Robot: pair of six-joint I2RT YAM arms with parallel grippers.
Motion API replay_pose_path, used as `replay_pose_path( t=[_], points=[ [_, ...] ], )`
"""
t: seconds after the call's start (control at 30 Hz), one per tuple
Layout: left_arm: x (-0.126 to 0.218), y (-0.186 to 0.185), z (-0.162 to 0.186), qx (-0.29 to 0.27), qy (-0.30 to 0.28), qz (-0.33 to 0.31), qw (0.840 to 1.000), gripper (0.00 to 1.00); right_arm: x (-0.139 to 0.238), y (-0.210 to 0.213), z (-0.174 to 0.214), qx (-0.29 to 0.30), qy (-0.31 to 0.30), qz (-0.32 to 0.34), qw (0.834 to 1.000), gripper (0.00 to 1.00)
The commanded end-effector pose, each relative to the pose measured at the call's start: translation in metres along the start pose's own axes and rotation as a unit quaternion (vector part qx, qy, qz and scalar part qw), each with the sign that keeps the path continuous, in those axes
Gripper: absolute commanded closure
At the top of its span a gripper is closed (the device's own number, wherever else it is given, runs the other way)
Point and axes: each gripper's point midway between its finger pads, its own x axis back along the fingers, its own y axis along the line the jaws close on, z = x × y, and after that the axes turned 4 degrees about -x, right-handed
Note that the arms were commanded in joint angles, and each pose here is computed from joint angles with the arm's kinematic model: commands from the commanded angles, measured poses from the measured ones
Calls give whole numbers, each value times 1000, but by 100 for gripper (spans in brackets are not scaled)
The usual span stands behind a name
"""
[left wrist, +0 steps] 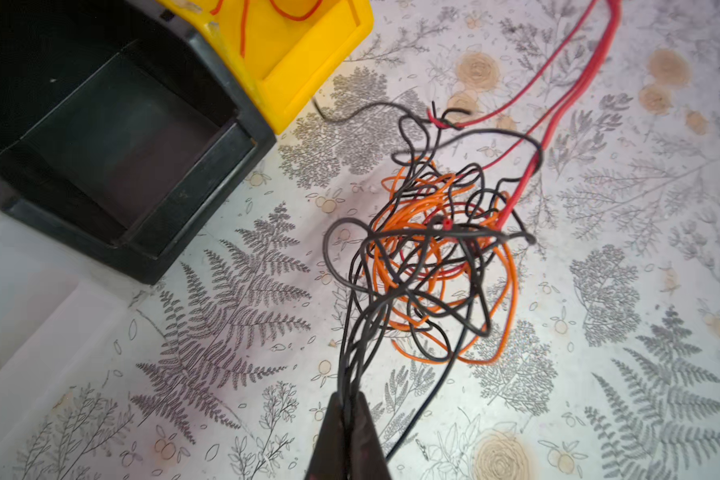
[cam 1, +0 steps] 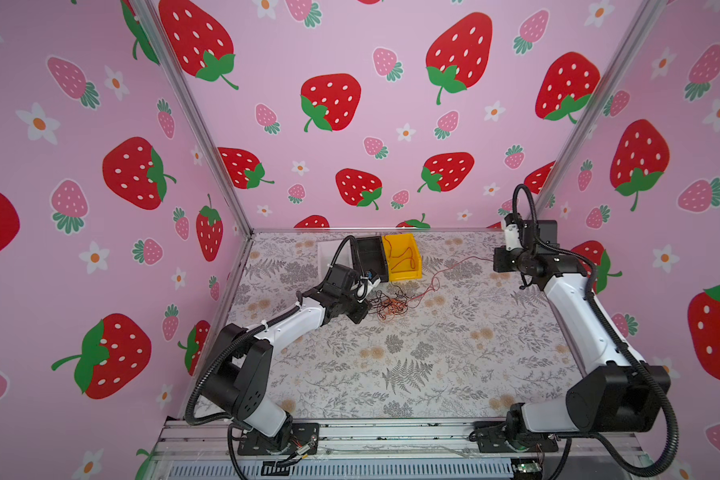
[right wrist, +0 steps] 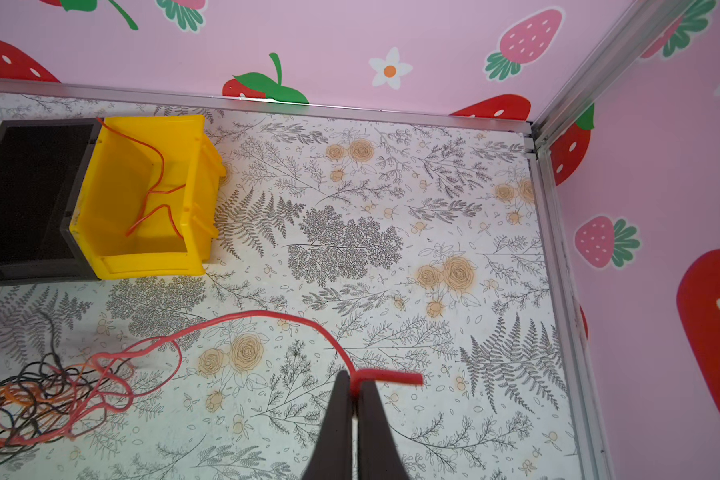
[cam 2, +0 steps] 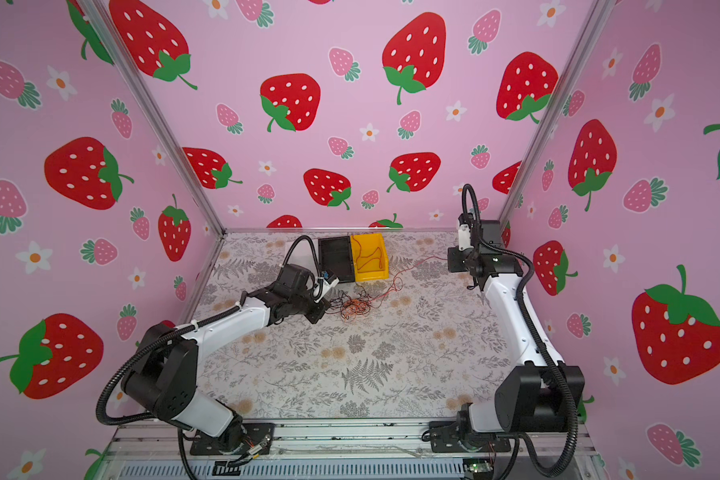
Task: Untangle the cables
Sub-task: 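Pull the red wire away from the tangle with the right gripper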
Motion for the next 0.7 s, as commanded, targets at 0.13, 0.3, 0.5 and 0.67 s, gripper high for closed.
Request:
replay_pose_path(
  t=[0.13, 0.3, 0.5, 0.67],
  points=[
    [15, 31, 26, 40, 29, -49, 998, 100, -13, -51, 12, -68, 10, 38, 997, 100],
    [17, 30, 26, 41, 27, -49, 998, 100, -16, -71, 15, -103, 3, 57, 993, 100],
    [18, 31, 28, 39, 30, -52, 997, 100, -13, -86, 19, -109, -1, 80, 991, 100],
    [18, 30, 28, 38, 31, -49, 998, 100, -8, -102, 17, -115, -5, 101, 988, 100]
  ],
)
